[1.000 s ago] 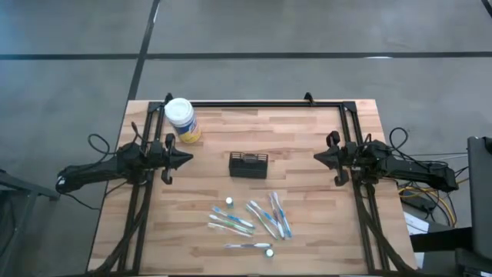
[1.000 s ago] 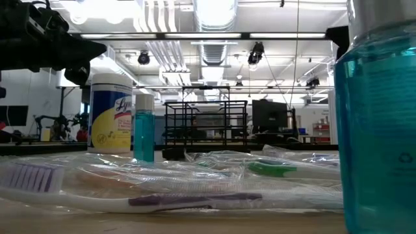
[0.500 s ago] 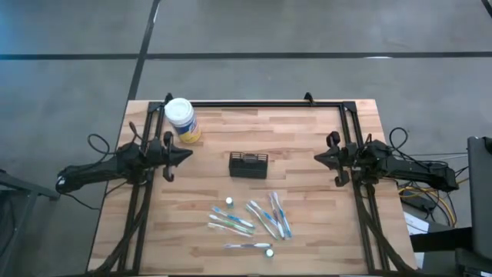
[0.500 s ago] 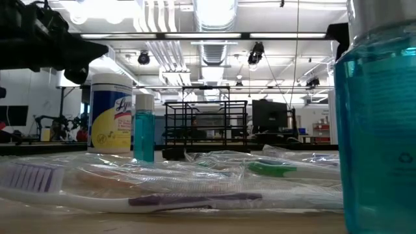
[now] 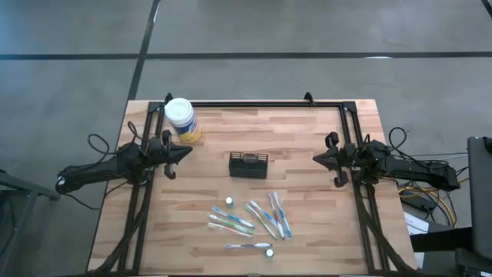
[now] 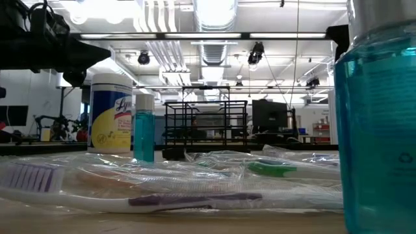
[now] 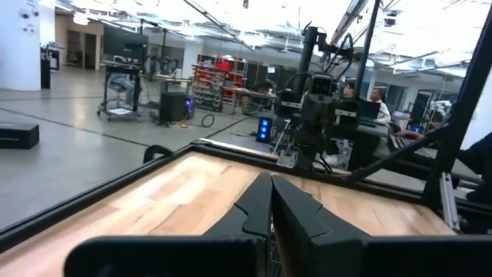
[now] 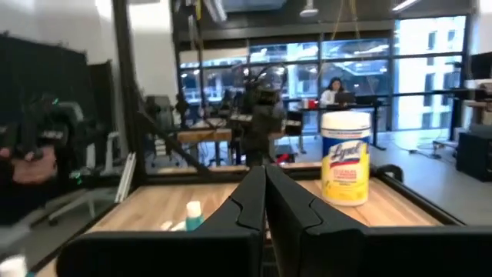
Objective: Pick & Place toothbrushing station
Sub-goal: Put the top mouthwash into the mesh organizer
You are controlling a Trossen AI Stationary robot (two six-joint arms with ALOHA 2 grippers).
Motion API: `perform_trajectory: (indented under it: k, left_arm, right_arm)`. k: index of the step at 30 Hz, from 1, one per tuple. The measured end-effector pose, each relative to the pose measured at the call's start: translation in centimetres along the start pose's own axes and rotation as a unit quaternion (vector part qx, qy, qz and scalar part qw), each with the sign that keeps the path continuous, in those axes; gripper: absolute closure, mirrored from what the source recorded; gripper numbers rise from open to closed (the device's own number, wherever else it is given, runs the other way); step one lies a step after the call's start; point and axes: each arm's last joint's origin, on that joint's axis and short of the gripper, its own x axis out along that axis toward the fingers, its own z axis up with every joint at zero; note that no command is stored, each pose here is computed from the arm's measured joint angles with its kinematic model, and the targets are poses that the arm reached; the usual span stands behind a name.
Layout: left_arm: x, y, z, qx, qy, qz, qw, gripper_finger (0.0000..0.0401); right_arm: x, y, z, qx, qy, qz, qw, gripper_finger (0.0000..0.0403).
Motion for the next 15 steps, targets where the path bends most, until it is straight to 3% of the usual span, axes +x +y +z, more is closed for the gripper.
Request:
perform_trajectory:
  k: [15]
  left_arm:
    - [-0.08, -0.15, 0.84, 0.058, -0.018, -0.004, 0.998, 0.0387]
  right_arm:
    - [0.05, -0.02, -0.04, -0.013, 0.002, -0.001, 1.000, 0.0394]
